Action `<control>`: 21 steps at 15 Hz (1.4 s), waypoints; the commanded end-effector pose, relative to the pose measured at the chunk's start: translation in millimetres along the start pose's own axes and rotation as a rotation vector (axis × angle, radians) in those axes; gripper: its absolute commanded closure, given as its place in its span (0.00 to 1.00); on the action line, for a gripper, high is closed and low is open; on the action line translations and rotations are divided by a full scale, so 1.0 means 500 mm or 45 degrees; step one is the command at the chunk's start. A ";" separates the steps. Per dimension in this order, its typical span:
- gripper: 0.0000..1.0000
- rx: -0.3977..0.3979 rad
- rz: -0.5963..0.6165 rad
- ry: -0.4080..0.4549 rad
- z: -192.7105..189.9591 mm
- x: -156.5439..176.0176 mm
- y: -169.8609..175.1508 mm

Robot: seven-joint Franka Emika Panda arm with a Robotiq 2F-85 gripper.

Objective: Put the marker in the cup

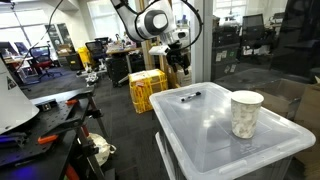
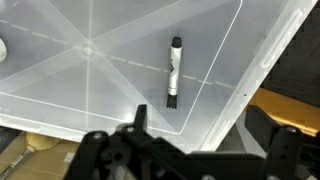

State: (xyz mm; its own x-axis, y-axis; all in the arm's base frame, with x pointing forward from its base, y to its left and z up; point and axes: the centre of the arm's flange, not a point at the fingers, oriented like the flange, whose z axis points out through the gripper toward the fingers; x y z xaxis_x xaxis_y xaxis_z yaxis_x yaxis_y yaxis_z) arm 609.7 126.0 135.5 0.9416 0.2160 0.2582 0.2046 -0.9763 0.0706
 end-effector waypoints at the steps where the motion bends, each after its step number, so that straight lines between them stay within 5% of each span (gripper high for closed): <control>1: 0.00 0.012 -0.013 0.015 0.044 0.010 0.009; 11: 0.00 0.015 0.023 -0.045 0.059 -0.017 0.006; 21: 0.00 0.052 -0.022 -0.032 0.190 0.021 0.041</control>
State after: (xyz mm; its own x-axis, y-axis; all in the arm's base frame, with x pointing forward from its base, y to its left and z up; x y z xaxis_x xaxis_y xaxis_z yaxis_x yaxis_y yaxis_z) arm 627.8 111.0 62.7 0.9555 0.2062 0.2111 0.1993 -0.9785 0.0539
